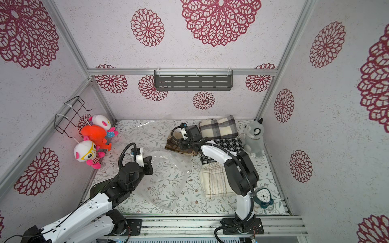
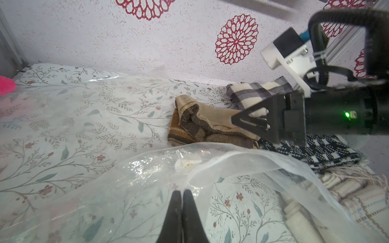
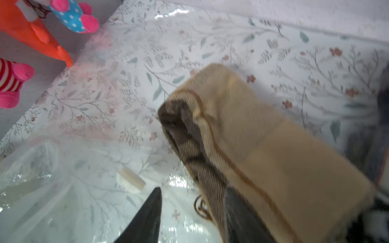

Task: Take the scarf out of the vacuum bag
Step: Adjust the scarf at the center of the board, then place the vacuum bag at the center of the board, then adjust the vacuum bag at the center of the board, then reset both arms

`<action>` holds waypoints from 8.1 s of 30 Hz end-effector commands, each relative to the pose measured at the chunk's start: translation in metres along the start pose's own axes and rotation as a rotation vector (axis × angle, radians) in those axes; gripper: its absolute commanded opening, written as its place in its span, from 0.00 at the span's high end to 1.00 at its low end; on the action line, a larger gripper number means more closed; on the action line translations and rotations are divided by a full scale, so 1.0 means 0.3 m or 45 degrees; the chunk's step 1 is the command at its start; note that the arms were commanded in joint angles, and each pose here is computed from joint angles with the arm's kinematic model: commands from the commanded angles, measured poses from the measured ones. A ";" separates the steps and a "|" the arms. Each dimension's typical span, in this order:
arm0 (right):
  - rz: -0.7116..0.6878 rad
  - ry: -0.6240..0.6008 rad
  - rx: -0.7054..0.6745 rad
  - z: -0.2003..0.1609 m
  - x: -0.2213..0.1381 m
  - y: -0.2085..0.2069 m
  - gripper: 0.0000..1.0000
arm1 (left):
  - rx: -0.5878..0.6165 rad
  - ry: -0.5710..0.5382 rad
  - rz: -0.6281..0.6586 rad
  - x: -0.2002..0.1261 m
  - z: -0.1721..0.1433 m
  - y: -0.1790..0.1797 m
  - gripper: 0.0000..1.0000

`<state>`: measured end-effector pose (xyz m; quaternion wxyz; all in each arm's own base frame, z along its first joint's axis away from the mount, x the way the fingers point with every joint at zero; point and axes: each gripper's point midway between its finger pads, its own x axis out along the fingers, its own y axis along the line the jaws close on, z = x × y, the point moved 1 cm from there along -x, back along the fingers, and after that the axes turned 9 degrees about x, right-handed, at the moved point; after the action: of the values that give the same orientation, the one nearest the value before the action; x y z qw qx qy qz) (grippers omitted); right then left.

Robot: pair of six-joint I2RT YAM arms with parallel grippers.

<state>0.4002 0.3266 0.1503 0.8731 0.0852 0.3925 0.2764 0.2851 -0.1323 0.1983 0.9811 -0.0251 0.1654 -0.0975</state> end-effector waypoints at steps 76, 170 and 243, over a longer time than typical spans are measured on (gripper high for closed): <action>0.303 -0.090 0.167 -0.291 -0.390 0.162 0.42 | -0.049 0.085 -0.387 -0.213 -0.118 -0.172 0.02; 0.163 0.078 0.091 -0.518 0.080 0.128 0.47 | -0.007 0.606 -0.382 -0.136 -0.447 -0.328 0.39; -0.984 -0.957 0.222 -0.183 -0.823 -0.896 0.02 | 0.329 -0.012 0.723 0.179 -0.033 0.590 0.02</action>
<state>0.3232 -0.0310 0.1371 0.9699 0.1089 0.1638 -0.1439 0.3481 0.0190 0.1463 0.9589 0.1387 0.1866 0.1628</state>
